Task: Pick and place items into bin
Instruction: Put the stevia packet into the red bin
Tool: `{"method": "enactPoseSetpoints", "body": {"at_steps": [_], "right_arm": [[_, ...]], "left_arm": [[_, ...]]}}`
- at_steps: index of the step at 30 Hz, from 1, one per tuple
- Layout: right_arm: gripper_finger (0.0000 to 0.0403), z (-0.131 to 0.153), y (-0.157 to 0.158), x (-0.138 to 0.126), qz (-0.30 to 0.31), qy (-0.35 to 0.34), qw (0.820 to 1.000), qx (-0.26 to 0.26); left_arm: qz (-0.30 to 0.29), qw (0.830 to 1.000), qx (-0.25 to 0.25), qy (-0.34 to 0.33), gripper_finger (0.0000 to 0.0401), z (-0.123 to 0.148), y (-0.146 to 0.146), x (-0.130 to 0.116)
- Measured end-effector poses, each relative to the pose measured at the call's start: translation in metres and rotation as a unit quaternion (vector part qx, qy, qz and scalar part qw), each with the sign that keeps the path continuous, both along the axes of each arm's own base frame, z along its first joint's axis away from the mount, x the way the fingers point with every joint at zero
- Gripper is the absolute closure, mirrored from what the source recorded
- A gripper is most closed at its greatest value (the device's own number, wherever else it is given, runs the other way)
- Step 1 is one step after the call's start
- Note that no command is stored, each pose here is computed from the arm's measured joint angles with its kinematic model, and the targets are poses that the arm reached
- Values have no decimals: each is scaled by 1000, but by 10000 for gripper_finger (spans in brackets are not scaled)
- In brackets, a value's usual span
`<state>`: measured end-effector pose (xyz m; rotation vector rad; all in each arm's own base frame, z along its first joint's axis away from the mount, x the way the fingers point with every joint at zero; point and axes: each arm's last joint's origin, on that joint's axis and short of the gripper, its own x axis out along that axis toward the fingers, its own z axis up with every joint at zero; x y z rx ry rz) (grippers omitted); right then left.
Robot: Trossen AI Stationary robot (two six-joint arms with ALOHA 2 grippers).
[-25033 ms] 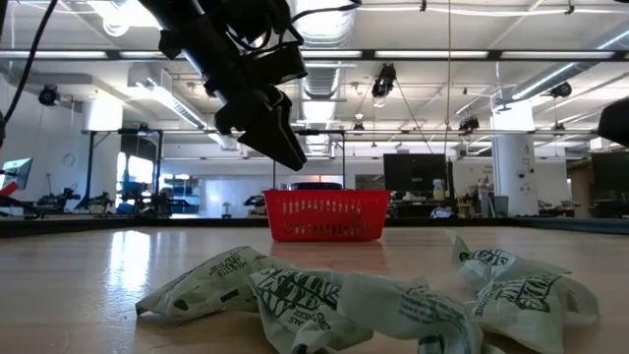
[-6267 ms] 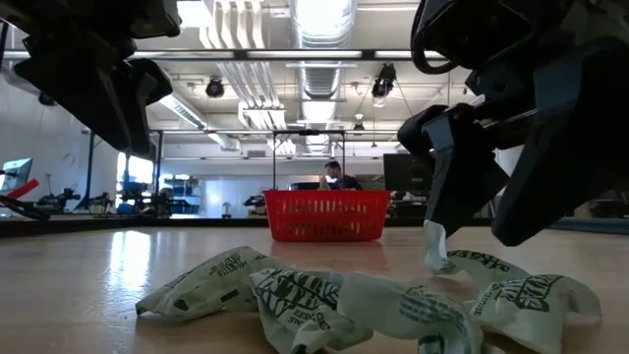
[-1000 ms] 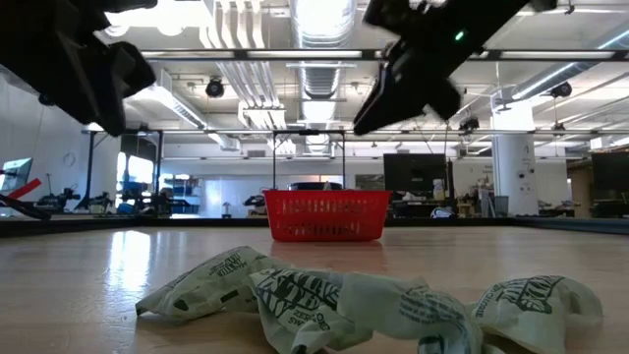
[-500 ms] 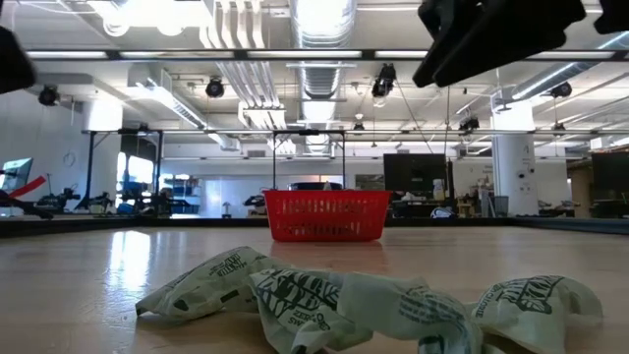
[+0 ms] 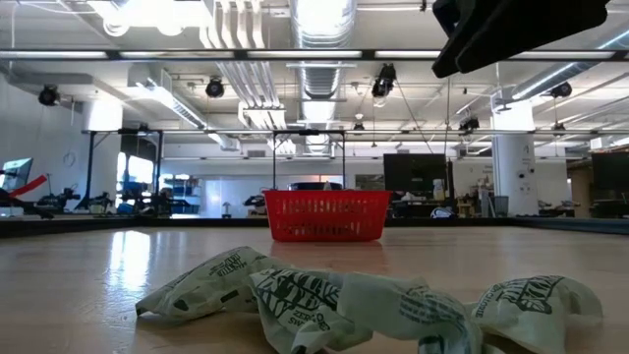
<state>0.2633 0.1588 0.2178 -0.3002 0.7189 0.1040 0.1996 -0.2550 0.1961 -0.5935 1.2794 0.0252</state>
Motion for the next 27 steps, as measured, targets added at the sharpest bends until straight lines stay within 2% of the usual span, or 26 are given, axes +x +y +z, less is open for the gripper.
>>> {"method": "enactPoseSetpoints", "body": {"at_steps": [6,9,27], "right_arm": [[295,0,7,-4,-2,-1,1000,16],[298,1,10,-6,2,-2,1000,20],[321,8,15,-5,21,-12,1000,11]], "left_arm": [[24,993,35,114,278,-7,-15,-5],[33,988,53,138,278,-7,-21,-8],[41,986,70,144,278,-21,-27,-5]]}}
